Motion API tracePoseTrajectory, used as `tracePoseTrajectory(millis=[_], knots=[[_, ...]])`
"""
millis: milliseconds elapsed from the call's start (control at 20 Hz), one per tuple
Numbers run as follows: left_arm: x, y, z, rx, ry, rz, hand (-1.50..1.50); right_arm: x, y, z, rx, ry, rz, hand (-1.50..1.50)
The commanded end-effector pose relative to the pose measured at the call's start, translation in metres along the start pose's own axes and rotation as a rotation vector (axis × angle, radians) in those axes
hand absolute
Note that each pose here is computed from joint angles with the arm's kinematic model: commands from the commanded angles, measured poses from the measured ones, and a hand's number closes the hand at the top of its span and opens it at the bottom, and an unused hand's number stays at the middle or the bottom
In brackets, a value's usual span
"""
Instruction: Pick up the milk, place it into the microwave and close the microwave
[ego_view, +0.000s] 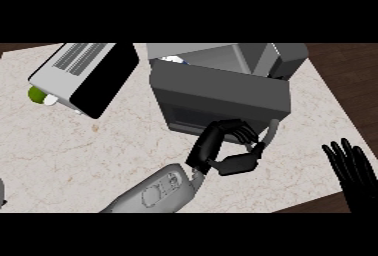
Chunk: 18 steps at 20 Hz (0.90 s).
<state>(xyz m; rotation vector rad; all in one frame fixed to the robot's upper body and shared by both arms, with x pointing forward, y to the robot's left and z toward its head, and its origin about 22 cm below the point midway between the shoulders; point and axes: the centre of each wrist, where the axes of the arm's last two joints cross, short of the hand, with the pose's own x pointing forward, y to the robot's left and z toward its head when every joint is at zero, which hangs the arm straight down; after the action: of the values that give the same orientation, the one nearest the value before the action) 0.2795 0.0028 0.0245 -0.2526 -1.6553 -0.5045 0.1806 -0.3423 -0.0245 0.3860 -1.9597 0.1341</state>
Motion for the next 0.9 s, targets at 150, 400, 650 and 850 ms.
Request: tracePoseTrajectory(millis=[150, 400, 650, 850], knots=[[0.012, 0.025, -0.035, 0.168, -0.039, 0.024, 1.5, 0.015, 0.005, -0.009, 0.093, -0.05, -0.076, -1.5], [0.021, 0.036, -0.048, 0.218, -0.061, 0.099, 1.5, 0.026, 0.01, -0.019, 0.156, -0.045, -0.096, -1.5], [0.023, 0.047, -0.062, 0.252, -0.074, 0.106, 1.5, 0.035, 0.006, -0.022, 0.147, -0.048, -0.099, -1.5], [0.018, 0.05, -0.063, 0.269, -0.088, 0.117, 1.5, 0.039, 0.009, -0.022, 0.145, -0.073, -0.13, -1.5]])
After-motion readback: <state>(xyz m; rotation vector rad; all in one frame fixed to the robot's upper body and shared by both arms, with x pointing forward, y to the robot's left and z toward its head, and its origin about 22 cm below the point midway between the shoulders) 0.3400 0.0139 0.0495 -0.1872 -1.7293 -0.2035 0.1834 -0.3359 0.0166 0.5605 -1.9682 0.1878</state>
